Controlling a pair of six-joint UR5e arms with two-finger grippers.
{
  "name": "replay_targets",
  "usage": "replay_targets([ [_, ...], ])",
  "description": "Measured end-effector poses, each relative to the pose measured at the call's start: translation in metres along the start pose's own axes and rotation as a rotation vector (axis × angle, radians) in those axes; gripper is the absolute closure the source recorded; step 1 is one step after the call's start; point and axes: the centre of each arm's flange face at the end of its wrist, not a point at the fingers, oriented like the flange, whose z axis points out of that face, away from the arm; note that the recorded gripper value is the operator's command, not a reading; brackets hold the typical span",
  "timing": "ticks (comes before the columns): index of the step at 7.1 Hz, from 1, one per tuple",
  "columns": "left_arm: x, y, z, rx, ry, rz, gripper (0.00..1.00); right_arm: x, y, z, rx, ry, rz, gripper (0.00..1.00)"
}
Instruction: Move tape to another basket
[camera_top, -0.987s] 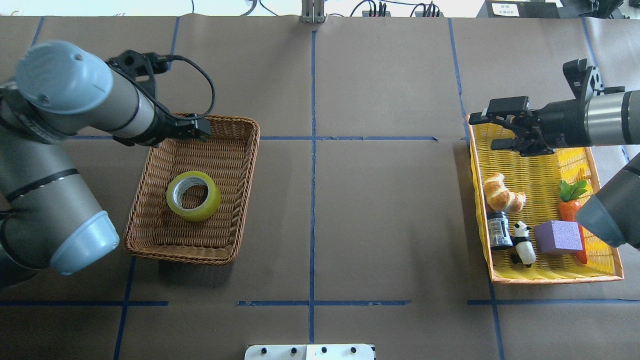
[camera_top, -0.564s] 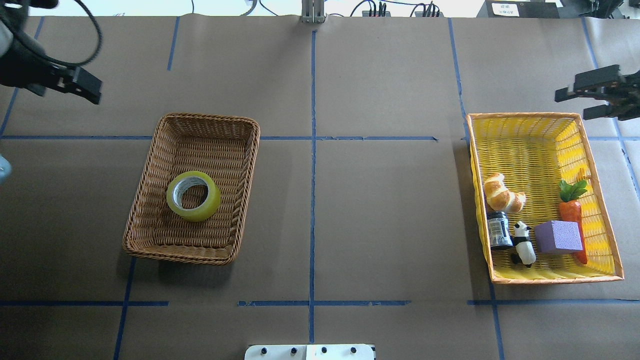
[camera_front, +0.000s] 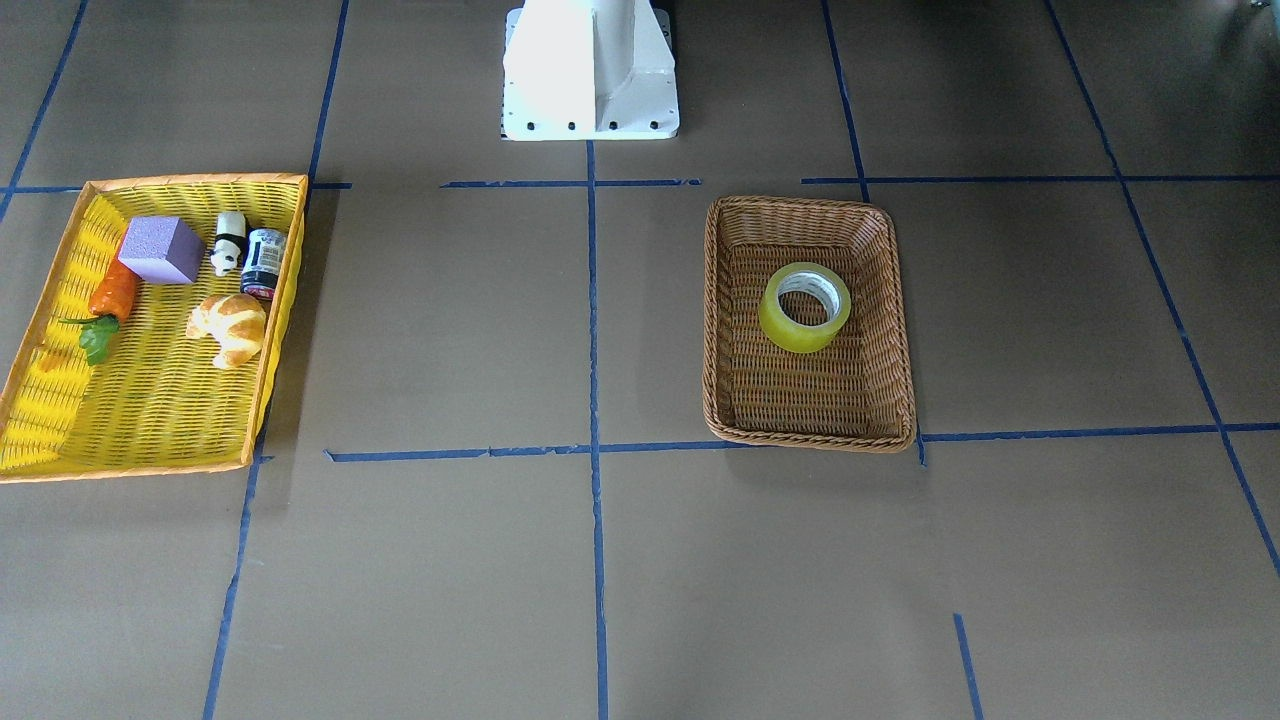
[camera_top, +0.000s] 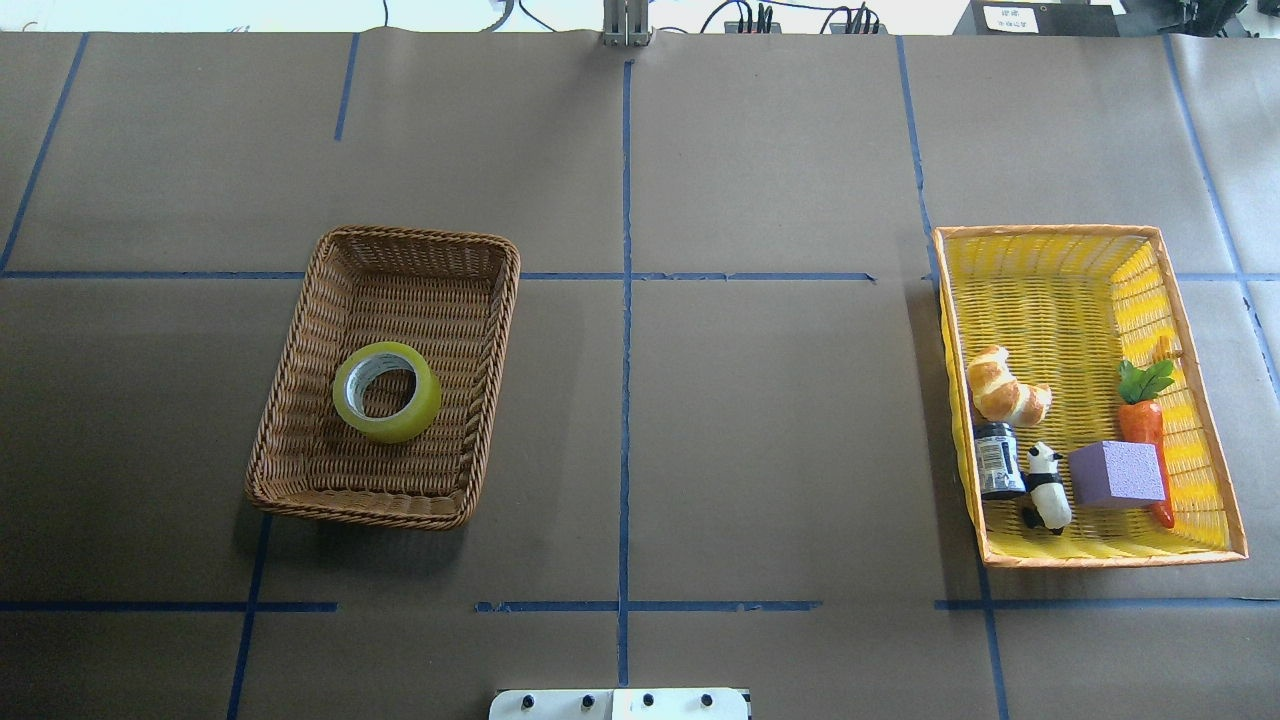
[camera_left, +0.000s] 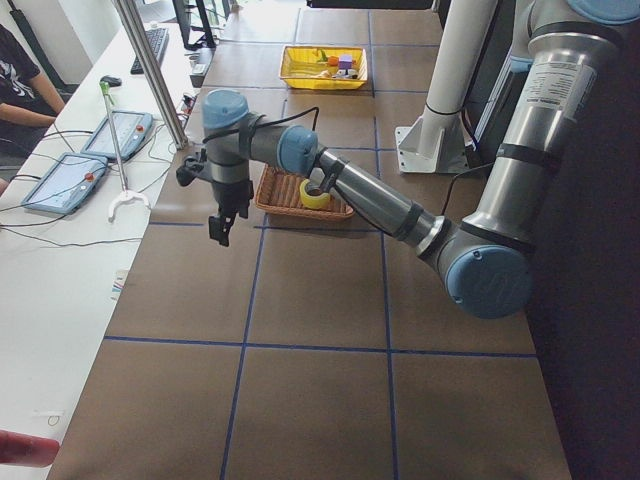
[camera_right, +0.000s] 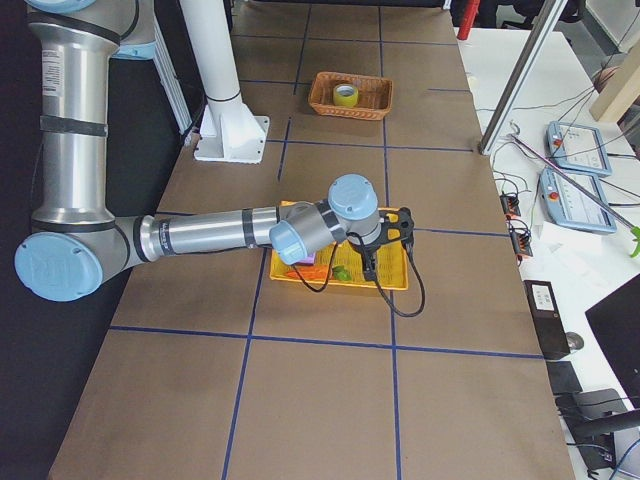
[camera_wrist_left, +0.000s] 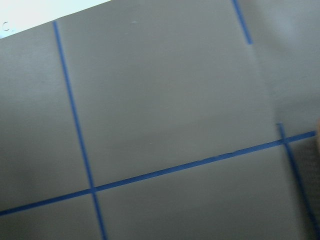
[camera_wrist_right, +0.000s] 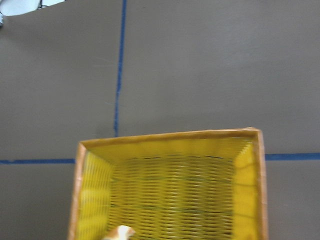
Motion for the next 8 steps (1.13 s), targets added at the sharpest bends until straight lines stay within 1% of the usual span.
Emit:
replay_targets([
  [1, -0.049, 0.015, 0.002, -0.015, 0.004, 0.026, 0.00, 0.031, 0.010, -0.019, -0.040, 0.039, -0.039, 0.00],
  [2, -0.086, 0.030, 0.010, -0.036, 0.015, 0.041, 0.00, 0.050, 0.018, -0.035, -0.069, 0.059, -0.052, 0.00],
  [3, -0.110, 0.044, 0.021, -0.051, 0.050, 0.018, 0.00, 0.060, 0.028, -0.042, -0.093, 0.067, -0.051, 0.00],
  [4, -0.118, 0.049, 0.027, -0.052, 0.089, -0.050, 0.00, 0.063, 0.038, -0.037, -0.130, 0.076, -0.050, 0.00],
  [5, -0.121, 0.056, 0.034, -0.060, 0.109, -0.127, 0.00, 0.060, 0.043, -0.024, -0.181, 0.089, -0.051, 0.00],
  [6, -0.119, 0.068, 0.052, -0.087, 0.125, -0.164, 0.00, 0.055, 0.044, -0.012, -0.220, 0.091, -0.051, 0.00],
  [7, -0.109, 0.079, 0.081, -0.134, 0.141, -0.175, 0.00, 0.050, 0.044, -0.005, -0.239, 0.086, -0.053, 0.00],
  [8, -0.096, 0.087, 0.103, -0.173, 0.150, -0.178, 0.00, 0.045, 0.040, -0.001, -0.245, 0.080, -0.054, 0.00],
])
